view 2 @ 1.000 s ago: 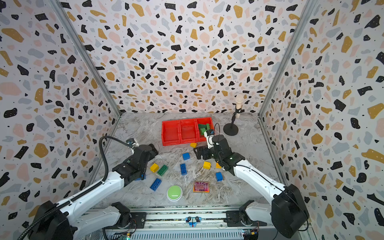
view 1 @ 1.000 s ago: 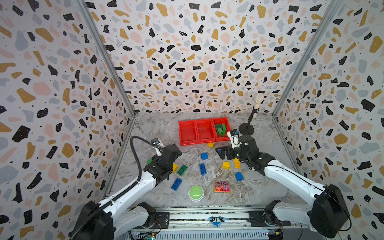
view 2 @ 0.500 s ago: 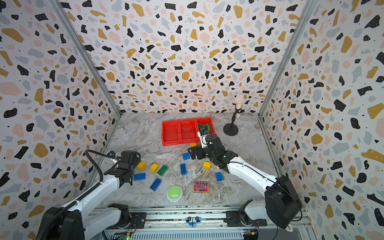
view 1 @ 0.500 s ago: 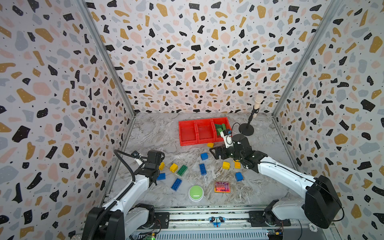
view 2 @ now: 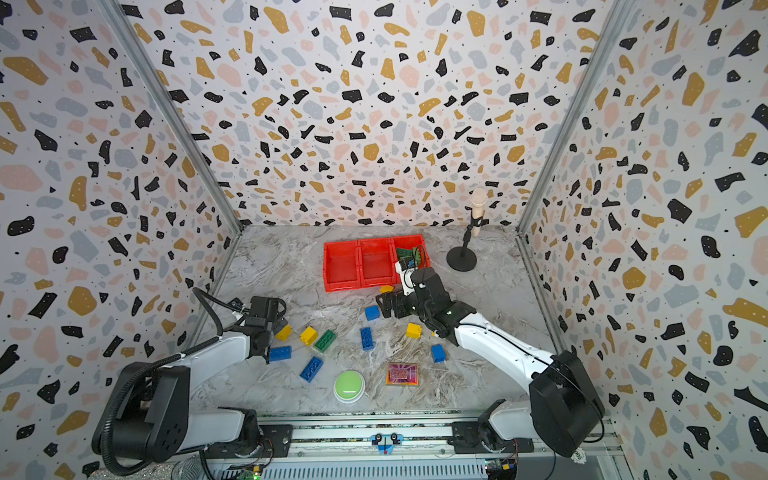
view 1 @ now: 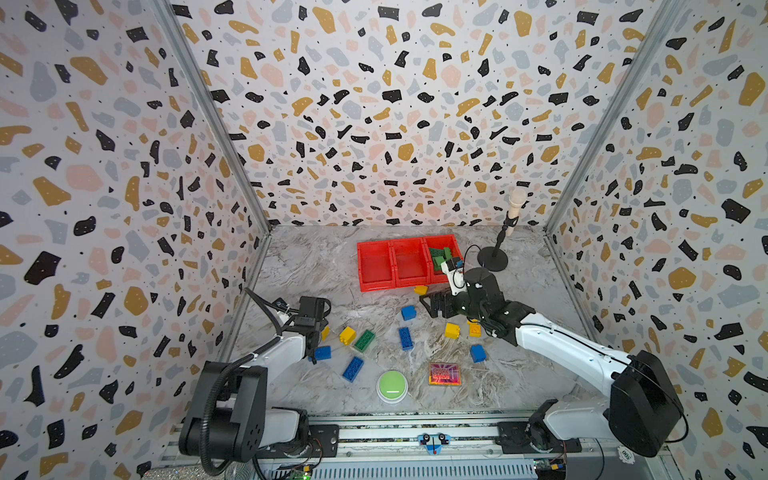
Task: Sort the legos into containers by color
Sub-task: 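Lower the left gripper onto a bright green tall brick and grasp it, then carry the bright green brick with the left gripper into the bin and release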
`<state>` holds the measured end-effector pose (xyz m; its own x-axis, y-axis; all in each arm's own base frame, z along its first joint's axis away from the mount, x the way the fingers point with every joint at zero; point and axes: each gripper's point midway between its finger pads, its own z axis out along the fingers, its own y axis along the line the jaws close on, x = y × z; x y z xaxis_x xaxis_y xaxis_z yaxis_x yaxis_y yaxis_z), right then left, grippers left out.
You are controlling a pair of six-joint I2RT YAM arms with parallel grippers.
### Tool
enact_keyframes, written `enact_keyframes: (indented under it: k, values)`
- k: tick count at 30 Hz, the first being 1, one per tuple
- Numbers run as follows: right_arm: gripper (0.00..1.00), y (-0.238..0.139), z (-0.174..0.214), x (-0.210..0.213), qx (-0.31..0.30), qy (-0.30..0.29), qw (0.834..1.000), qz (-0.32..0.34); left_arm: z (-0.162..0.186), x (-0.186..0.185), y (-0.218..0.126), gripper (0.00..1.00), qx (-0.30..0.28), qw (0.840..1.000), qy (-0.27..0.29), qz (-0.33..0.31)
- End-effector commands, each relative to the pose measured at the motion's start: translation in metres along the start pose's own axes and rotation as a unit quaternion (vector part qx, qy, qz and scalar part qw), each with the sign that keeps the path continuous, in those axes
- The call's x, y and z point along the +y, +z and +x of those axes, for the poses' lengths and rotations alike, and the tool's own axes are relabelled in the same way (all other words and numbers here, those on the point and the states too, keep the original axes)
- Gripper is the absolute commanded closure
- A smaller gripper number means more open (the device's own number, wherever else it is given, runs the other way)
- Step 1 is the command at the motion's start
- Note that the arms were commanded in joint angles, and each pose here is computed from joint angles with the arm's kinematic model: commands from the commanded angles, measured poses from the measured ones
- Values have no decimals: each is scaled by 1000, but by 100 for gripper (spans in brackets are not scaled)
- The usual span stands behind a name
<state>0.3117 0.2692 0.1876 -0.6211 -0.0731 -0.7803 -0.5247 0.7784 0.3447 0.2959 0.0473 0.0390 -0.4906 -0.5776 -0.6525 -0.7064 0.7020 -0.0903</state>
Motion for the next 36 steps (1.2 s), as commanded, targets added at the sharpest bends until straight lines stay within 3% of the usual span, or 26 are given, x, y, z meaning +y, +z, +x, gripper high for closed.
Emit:
enact_keyframes:
  k: [1,7,14,25,31,36]
  values:
    - [1,-1,-5,-3,-9,-7,1000,3,-12,-12,5,0,-10,1000,-4,14]
    - [1,-1,-1,-9,-6,-2,1000,6,-7,-14,18,11,9,1000,0,8]
    - [1,-5,0,-15,-8,1,1000,11,-13,-12,24,34,3,1000,12,-11]
    - [1,-11,-1,-17,-12,2,1000,13,-20,-20,26,87,13,1000,23,-10]
    - [1,-20,-6,-20,-23,7,1000,19,-43,-63,-8,87,1,997,34,63]
    - [1,-31,-9,-28,-40,12,999,34,-69,-155,-73,85,-46,983,75,160]
